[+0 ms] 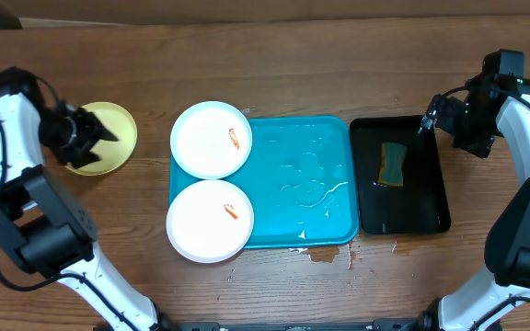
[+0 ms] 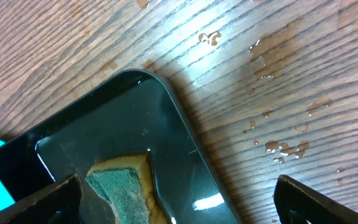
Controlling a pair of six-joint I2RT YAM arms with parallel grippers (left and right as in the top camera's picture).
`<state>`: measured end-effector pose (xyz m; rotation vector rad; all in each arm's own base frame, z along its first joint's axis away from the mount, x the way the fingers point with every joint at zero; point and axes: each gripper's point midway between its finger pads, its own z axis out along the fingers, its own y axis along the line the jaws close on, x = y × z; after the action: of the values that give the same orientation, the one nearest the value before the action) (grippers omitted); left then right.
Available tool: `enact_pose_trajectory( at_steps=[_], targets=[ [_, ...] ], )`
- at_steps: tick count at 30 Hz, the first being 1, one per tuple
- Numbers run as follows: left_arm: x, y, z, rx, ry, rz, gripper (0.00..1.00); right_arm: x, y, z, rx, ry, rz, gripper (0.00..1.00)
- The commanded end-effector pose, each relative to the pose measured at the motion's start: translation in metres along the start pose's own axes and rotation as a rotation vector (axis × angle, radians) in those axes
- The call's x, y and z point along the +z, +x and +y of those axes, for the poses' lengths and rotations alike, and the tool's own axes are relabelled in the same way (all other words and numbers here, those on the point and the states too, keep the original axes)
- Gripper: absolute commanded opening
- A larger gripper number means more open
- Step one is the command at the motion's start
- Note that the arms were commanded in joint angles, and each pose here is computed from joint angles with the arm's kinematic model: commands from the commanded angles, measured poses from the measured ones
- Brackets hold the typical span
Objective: Clean dirty plates on tray and stack at the side
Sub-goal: 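Lower the yellow plate onto the table and release it, then move left gripper to the rim of the upper white plate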
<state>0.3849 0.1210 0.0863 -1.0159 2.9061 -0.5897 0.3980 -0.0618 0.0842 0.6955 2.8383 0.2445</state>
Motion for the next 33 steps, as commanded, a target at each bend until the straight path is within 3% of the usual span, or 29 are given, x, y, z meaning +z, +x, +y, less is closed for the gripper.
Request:
enact_pose_trajectory(
  at_steps=[1, 8, 12, 14, 15, 17, 19, 33],
  targets=[
    [0.015, 0.036, -0.043, 0.167, 0.041, 0.115, 0.57, -0.006, -0.006, 0.002, -0.001, -0.008, -0.024, 1.00],
    [0.039, 0.085, -0.068, 0.324, -0.157, 0.226, 0.56, -0.006, -0.006, 0.002, -0.001, -0.008, -0.024, 1.00],
    [0.045, 0.077, -0.064, 0.341, -0.365, 0.131, 0.60, -0.006, -0.006, 0.002, -0.001, -0.008, -0.024, 1.00],
    [0.046, 0.072, -0.065, 0.337, -0.398, 0.092, 0.61, -0.006, -0.006, 0.002, -0.001, -0.008, -0.024, 1.00],
    [0.047, 0.069, -0.066, 0.344, -0.400, 0.080, 0.61, -0.006, -0.006, 0.002, -0.001, -0.008, -0.024, 1.00],
    [0.049, 0.064, -0.071, 0.354, -0.388, 0.055, 0.76, -0.006, -0.006, 0.002, -0.001, -0.008, -0.024, 1.00],
    [0.051, 0.059, -0.076, 0.359, -0.375, 0.027, 0.79, -0.006, -0.006, 0.002, -0.001, -0.008, -0.024, 1.00],
    [0.074, 0.061, -0.067, 0.345, -0.367, 0.033, 0.72, -0.006, -0.006, 0.002, -0.001, -0.008, -0.024, 1.00]
  ],
)
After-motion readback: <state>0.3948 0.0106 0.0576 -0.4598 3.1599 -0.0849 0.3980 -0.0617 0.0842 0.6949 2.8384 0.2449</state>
